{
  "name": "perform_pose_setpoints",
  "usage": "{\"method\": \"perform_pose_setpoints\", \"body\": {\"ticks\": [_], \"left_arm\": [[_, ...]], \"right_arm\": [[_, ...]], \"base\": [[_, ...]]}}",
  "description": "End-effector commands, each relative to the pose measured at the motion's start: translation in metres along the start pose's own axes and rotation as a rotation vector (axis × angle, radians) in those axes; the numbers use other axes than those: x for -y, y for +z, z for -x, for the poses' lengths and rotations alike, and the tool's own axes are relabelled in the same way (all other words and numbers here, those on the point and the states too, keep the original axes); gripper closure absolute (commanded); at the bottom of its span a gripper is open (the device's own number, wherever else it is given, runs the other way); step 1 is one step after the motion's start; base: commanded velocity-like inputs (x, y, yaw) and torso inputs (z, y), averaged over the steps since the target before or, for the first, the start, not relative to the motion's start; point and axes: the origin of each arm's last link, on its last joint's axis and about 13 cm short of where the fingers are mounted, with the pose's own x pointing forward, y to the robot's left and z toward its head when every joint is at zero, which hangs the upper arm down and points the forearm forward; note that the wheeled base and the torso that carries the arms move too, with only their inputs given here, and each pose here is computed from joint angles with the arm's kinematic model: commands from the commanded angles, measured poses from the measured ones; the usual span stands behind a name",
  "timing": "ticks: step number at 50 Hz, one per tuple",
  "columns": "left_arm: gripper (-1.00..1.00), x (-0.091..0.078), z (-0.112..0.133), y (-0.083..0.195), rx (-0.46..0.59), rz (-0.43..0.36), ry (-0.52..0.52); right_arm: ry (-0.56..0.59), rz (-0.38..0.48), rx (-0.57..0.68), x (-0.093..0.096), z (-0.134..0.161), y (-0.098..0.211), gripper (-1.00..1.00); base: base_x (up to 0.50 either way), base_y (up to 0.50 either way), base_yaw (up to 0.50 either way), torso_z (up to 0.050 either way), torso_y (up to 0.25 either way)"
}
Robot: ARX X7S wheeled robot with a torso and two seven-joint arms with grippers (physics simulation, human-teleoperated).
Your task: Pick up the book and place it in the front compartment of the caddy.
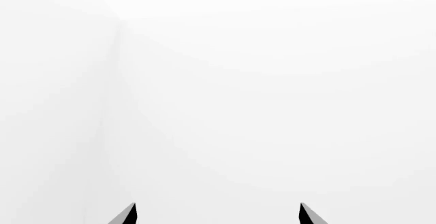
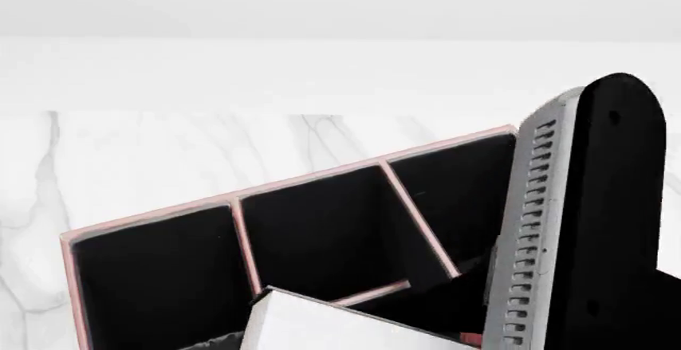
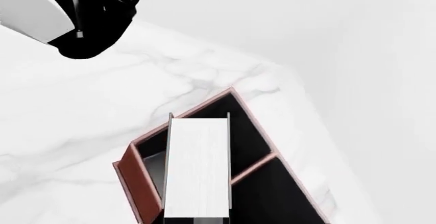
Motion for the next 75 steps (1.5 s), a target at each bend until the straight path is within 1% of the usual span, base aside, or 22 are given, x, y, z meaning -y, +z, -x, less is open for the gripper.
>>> {"method": "perform_pose_setpoints", "body": {"ticks": [1, 26, 27, 28, 49, 51, 54, 58, 60, 65, 67, 69, 71, 75], "left_arm": [[-1.0, 0.0, 0.0, 0.0, 0.001, 0.001, 0.0], [-1.0, -0.001, -0.001, 0.001, 0.001, -0.002, 0.001], [-1.0, -0.001, -0.001, 0.001, 0.001, -0.001, 0.0], [-1.0, 0.0, -0.001, 0.001, 0.0, -0.001, -0.002], [-1.0, 0.0, -0.001, 0.001, 0.0, -0.001, -0.002], [-1.0, 0.0, 0.0, 0.001, 0.001, -0.001, -0.002], [-1.0, -0.001, 0.0, 0.002, 0.002, 0.001, -0.001], [-1.0, -0.001, 0.0, 0.001, 0.0, 0.0, -0.001], [-1.0, -0.001, 0.0, 0.001, 0.0, 0.001, -0.001], [-1.0, 0.0, 0.0, 0.0, -0.002, 0.0, -0.005], [-1.0, 0.0, 0.0, 0.0, -0.002, 0.001, -0.006], [-1.0, -0.001, 0.0, 0.001, -0.001, -0.001, -0.004], [-1.0, -0.001, -0.001, 0.001, 0.0, -0.002, -0.004], [-1.0, -0.002, -0.001, 0.001, 0.0, -0.003, 0.001]], "right_arm": [[-0.127, 0.065, 0.068, 0.007, 0.024, 0.027, 1.0], [-0.216, 0.042, 0.067, 0.015, 0.018, 0.017, 1.0], [-0.233, 0.042, 0.066, 0.015, 0.018, 0.016, 1.0], [-0.298, 0.047, 0.065, 0.018, 0.016, 0.013, 1.0], [-0.298, 0.047, 0.065, 0.018, 0.016, 0.013, 1.0], [-0.263, 0.092, 0.03, 0.029, 0.017, 0.021, 1.0], [-0.218, 0.148, 0.021, 0.045, 0.02, 0.029, 1.0], [-0.117, 0.248, -0.067, 0.078, 0.023, 0.041, 1.0], [-0.083, 0.278, -0.085, 0.09, 0.024, 0.046, 1.0], [-0.054, 0.357, -0.137, 0.111, 0.026, 0.057, 1.0], [-0.044, 0.37, -0.137, 0.116, 0.025, 0.06, 1.0], [-0.033, 0.392, -0.162, 0.12, 0.024, 0.061, 1.0], [-0.012, 0.397, -0.173, 0.124, 0.022, 0.061, 1.0], [0.014, 0.434, -0.208, 0.136, 0.019, 0.064, 1.0]], "base": [[0.0, 0.0, 0.0, 0.0, 0.0], [0.0, 0.0, 0.0, 0.0, 0.0], [0.0, 0.0, 0.0, 0.0, 0.0], [0.0, 0.0, 0.0, 0.0, 0.0], [0.0, 0.0, 0.0, 0.0, 0.001], [0.0, 0.0, 0.0, 0.0, 0.0], [0.0, 0.0, 0.0, 0.0, 0.0], [0.0, 0.0, 0.0, 0.0, 0.003], [0.0, 0.0, 0.0, 0.0, 0.0], [0.0, 0.0, 0.0, 0.0, 0.0], [0.0, 0.0, 0.0, 0.0, 0.0], [0.0, 0.0, 0.0, 0.0, 0.0], [0.0, 0.0, 0.0, 0.0, 0.005], [0.0, 0.0, 0.0, 0.0, 0.0]]}}
